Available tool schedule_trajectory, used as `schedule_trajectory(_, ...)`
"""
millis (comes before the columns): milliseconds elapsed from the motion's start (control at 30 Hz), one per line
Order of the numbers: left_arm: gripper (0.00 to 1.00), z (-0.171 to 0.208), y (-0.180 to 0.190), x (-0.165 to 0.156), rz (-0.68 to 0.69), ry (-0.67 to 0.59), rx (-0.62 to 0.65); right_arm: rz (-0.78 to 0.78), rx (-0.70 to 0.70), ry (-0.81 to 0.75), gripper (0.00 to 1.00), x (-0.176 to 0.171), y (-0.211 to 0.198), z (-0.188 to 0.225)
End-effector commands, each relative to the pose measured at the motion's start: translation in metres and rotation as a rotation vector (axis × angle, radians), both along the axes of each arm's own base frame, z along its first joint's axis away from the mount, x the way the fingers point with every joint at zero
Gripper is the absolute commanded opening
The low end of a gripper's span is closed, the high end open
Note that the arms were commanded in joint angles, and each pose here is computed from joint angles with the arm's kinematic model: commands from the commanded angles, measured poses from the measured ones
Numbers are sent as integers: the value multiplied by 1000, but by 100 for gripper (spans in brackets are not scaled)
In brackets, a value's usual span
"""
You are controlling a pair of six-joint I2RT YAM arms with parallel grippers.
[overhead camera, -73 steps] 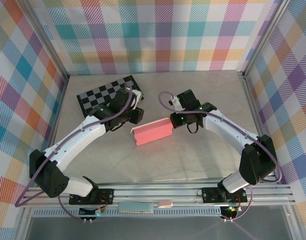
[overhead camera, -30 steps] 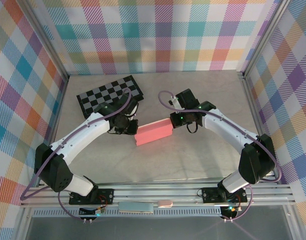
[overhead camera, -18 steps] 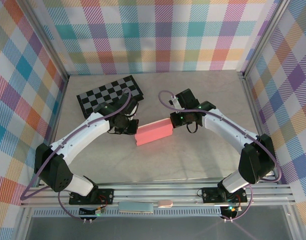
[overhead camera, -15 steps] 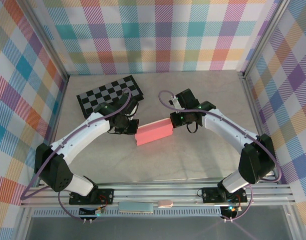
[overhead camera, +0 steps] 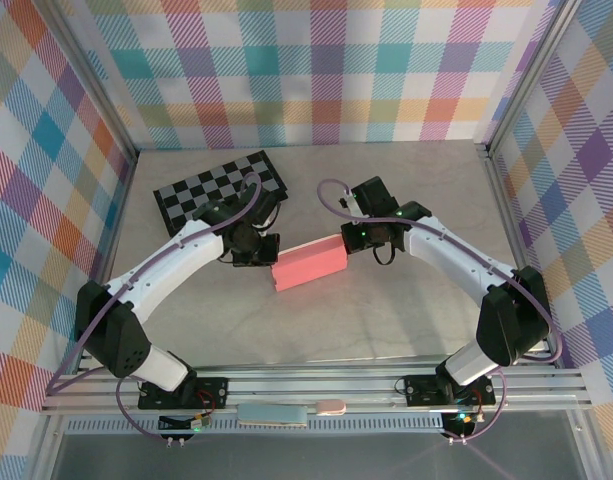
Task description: Fold the paper box
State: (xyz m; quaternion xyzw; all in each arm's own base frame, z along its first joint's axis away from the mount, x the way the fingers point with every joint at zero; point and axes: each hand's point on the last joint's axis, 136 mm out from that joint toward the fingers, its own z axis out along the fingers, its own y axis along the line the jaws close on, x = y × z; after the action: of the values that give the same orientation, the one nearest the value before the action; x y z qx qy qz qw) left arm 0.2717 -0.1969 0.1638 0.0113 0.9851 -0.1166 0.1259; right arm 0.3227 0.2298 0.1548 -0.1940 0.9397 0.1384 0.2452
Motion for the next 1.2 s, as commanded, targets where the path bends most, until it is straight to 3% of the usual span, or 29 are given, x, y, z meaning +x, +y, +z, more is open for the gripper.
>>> schedule_trajectory(0,0,1,-13,1,62,55,-78,-15,-47,98,0,-14,-5,-22)
schedule_trajectory(367,0,3,-21,6,144,85,-123,-31,-45,104,0,-15,-4,-23)
schedule_trajectory(1167,0,-26,-11,-5,145,52,-132,-15,-55,90,0,-19,-9,-31)
